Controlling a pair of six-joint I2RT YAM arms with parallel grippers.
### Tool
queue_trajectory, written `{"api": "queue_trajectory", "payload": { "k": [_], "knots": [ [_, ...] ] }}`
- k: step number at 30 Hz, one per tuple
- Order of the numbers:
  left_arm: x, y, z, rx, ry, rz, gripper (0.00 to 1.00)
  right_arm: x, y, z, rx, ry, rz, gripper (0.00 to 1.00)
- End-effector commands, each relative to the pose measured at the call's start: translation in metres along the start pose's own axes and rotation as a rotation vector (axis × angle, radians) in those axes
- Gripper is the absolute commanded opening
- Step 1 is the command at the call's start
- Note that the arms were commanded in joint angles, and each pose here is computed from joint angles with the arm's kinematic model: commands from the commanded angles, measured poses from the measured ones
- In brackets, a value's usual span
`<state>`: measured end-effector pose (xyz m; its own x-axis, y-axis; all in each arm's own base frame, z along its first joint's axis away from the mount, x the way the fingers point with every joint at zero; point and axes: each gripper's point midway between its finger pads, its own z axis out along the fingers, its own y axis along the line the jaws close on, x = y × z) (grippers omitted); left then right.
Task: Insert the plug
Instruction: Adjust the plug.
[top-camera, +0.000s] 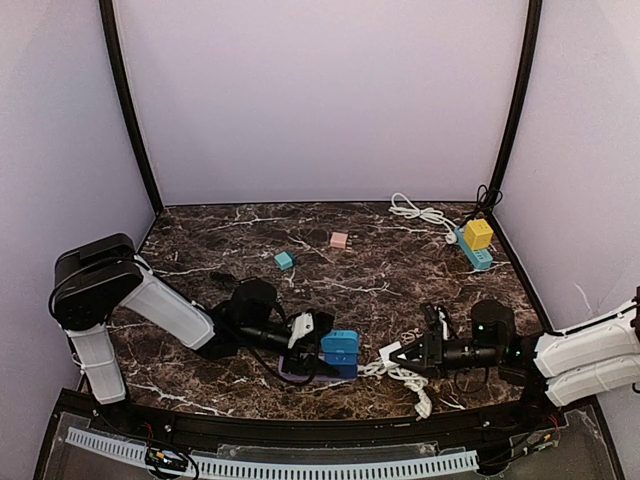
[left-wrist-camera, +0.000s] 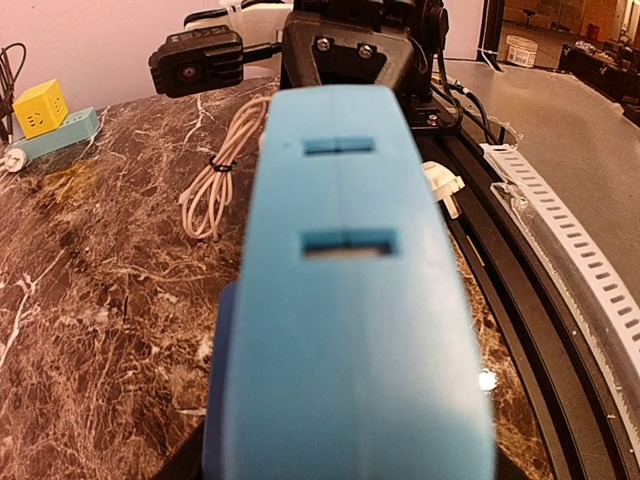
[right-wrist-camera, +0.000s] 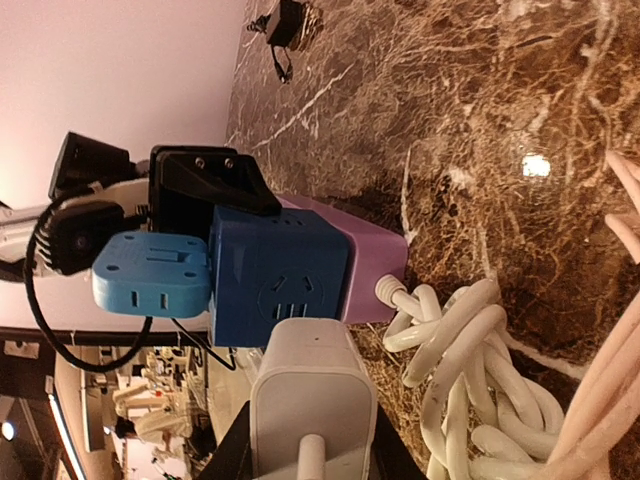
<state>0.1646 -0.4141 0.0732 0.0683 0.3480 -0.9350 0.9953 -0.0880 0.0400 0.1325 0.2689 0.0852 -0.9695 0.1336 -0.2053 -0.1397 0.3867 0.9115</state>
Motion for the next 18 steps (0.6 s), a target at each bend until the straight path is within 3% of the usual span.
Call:
{"api": "queue_trajectory", "payload": {
  "k": [1,7,18],
  "knots": [
    [0.02,-0.002,-0.002,0.031,0.025,-0.061,0.01,-0.001,0.037,0.01,-0.145,-0.025,-0.251,0.0],
    [0.019,-0.008,-0.012,0.105,0.008,-0.138,0.01,0.002,0.033,0.011,-0.154,-0.052,-0.513,0.0],
    [0.025,-0.007,-0.019,0.138,0.005,-0.086,0.01,-0.001,0.046,0.005,-0.174,-0.121,-0.894,0.0]
  ]
}}
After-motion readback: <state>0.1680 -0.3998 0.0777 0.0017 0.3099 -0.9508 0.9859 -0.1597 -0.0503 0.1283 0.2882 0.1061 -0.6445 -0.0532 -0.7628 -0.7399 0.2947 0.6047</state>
